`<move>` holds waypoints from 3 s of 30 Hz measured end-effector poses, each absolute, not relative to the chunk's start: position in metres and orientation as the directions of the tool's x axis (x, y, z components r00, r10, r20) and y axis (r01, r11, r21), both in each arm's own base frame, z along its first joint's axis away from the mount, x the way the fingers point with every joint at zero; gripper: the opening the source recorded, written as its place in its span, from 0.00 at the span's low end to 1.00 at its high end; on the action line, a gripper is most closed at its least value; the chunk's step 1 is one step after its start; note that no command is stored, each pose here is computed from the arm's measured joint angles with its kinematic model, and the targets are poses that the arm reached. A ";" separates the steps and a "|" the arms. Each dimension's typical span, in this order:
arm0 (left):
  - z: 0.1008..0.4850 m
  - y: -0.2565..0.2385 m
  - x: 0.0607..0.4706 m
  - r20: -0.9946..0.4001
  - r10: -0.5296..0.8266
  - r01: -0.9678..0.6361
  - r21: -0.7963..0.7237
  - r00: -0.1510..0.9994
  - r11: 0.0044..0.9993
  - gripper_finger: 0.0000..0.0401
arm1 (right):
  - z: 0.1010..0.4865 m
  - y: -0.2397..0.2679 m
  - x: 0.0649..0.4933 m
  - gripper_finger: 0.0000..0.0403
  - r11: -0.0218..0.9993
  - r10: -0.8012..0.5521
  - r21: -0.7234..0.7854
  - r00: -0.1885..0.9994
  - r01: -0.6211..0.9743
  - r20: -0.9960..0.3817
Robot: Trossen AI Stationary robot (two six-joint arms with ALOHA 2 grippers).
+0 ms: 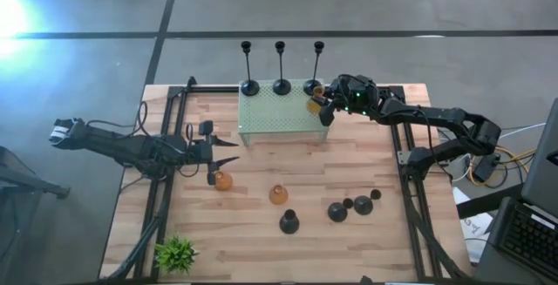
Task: Pick & Place candle stick holders
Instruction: Put the yellow glass candle holder on the shelf, then align the yellow glass candle holder with the other yellow glass candle holder on the shelf
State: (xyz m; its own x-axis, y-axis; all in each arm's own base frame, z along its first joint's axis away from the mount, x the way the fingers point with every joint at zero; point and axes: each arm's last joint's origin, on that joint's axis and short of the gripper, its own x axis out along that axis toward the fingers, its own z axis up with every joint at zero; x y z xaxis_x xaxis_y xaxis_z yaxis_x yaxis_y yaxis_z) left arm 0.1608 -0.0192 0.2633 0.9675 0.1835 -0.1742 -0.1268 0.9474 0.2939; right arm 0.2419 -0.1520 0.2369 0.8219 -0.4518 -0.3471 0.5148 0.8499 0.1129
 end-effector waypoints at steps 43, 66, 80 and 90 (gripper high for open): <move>0.263 -0.019 0.161 -0.175 0.177 -0.120 0.294 0.968 0.948 0.42 | 0.240 -0.150 0.240 0.59 0.863 -0.433 0.113 0.835 0.493 -0.338; 0.263 -0.019 0.161 -0.175 0.178 -0.121 0.293 0.968 0.948 0.42 | 0.279 -0.099 0.182 0.53 0.882 -0.353 0.135 0.821 0.452 -0.449; 0.264 -0.019 0.161 -0.167 0.176 -0.122 0.294 0.970 0.948 0.42 | 0.279 -0.040 0.195 0.33 0.947 0.049 0.304 0.891 0.101 -0.451; 0.264 -0.020 0.161 -0.168 0.161 -0.118 0.238 0.973 0.964 0.42 | 0.277 -0.003 0.199 0.11 0.956 0.160 0.292 0.872 -0.020 -0.463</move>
